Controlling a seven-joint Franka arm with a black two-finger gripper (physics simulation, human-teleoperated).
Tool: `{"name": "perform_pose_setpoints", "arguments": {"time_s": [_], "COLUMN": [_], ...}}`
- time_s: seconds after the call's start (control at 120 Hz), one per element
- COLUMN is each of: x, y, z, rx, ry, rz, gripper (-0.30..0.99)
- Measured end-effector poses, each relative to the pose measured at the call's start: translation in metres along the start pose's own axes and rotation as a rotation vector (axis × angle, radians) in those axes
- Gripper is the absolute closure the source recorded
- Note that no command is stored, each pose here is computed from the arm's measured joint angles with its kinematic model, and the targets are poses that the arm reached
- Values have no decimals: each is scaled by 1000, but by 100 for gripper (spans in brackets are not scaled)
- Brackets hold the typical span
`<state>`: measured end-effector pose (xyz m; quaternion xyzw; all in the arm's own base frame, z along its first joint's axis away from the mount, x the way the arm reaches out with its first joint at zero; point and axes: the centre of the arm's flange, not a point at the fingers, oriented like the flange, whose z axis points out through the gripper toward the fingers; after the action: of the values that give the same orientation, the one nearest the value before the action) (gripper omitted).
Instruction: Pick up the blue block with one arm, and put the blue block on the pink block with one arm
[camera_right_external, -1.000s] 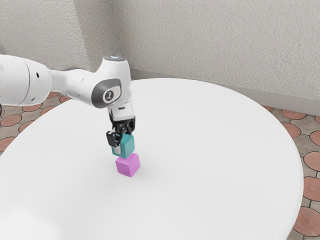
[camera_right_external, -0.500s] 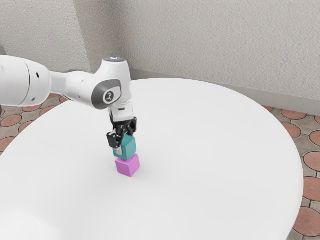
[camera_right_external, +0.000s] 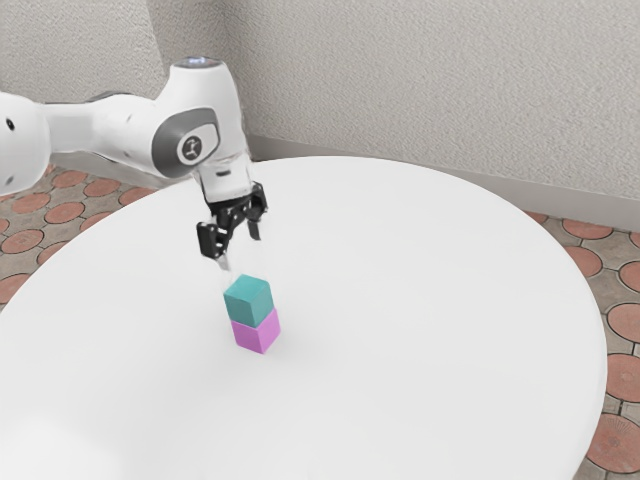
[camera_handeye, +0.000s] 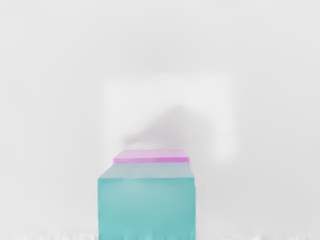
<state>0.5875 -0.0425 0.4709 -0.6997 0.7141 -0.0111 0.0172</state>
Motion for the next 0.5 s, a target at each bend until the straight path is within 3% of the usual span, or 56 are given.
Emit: {"name": "perform_pose_setpoints", "arguments": {"time_s": [0.1, 0.192, 0.267, 0.4, 0.5], "x": [12, 21, 11, -30, -41], "y": [27, 39, 47, 53, 59], "z": [-102, -185, -213, -211, -215], "rx": [90, 124, 99, 5, -23], "ry": [3, -2, -20, -51, -62], "rz": [-19, -60, -138, -312, -392], "gripper": [2, 1, 1, 0, 0]}}
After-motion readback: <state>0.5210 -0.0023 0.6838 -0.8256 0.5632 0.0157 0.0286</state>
